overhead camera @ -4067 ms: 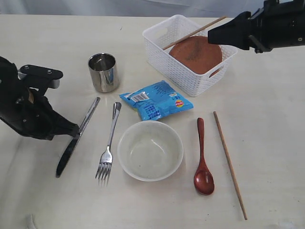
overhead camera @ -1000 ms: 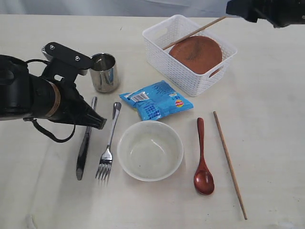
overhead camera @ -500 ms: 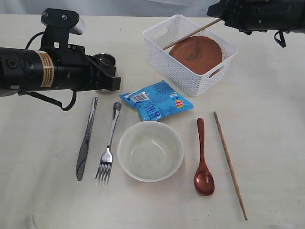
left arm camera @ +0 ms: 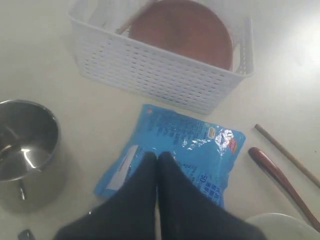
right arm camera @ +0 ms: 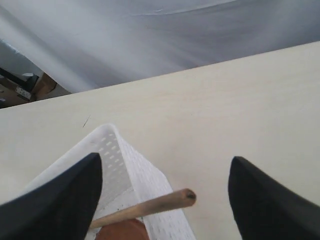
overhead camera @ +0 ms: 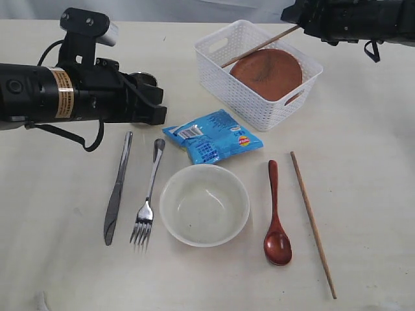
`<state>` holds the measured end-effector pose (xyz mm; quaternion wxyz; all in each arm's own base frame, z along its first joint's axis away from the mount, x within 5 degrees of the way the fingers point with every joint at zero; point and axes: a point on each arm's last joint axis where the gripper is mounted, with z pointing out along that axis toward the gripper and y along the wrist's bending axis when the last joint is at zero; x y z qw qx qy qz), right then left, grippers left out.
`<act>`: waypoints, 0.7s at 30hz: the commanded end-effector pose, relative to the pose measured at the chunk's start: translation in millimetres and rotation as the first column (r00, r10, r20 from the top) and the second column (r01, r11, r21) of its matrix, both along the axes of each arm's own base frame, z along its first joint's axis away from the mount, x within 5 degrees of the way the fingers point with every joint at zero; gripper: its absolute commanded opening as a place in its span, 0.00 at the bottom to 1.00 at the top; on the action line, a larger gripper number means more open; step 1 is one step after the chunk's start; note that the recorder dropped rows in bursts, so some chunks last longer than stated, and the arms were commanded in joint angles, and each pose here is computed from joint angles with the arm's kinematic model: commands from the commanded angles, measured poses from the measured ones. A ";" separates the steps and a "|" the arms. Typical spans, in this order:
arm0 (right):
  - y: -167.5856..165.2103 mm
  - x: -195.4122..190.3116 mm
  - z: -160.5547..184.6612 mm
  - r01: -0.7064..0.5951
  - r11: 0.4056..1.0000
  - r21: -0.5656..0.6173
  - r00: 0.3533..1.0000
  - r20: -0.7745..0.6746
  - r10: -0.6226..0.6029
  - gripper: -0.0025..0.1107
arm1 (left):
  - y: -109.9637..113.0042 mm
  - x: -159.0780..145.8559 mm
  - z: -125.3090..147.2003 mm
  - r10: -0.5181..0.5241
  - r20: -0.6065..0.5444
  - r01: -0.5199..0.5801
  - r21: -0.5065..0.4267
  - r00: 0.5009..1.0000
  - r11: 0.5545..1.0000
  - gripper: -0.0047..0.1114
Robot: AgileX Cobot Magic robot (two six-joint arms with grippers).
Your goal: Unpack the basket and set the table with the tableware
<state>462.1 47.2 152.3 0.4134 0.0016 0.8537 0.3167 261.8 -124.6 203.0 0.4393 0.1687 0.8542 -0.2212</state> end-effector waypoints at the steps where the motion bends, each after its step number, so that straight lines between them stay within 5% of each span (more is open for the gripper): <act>1: 4.5 4.4 2.7 -0.044 0.997 0.064 0.999 0.016 0.043 0.61 | 0.7 -0.6 3.0 -0.011 0.019 0.011 0.001 1.000 1.000 0.04; 12: 22.5 9.6 -2.0 -0.034 0.999 0.029 0.999 0.006 0.034 0.59 | 0.7 -0.6 3.0 -0.012 0.020 0.012 0.003 1.000 1.000 0.04; 21: 22.5 9.6 -2.0 -0.021 0.999 0.048 1.000 -0.010 0.022 0.16 | 0.7 -0.6 3.0 -0.014 0.021 0.013 0.005 1.000 1.000 0.04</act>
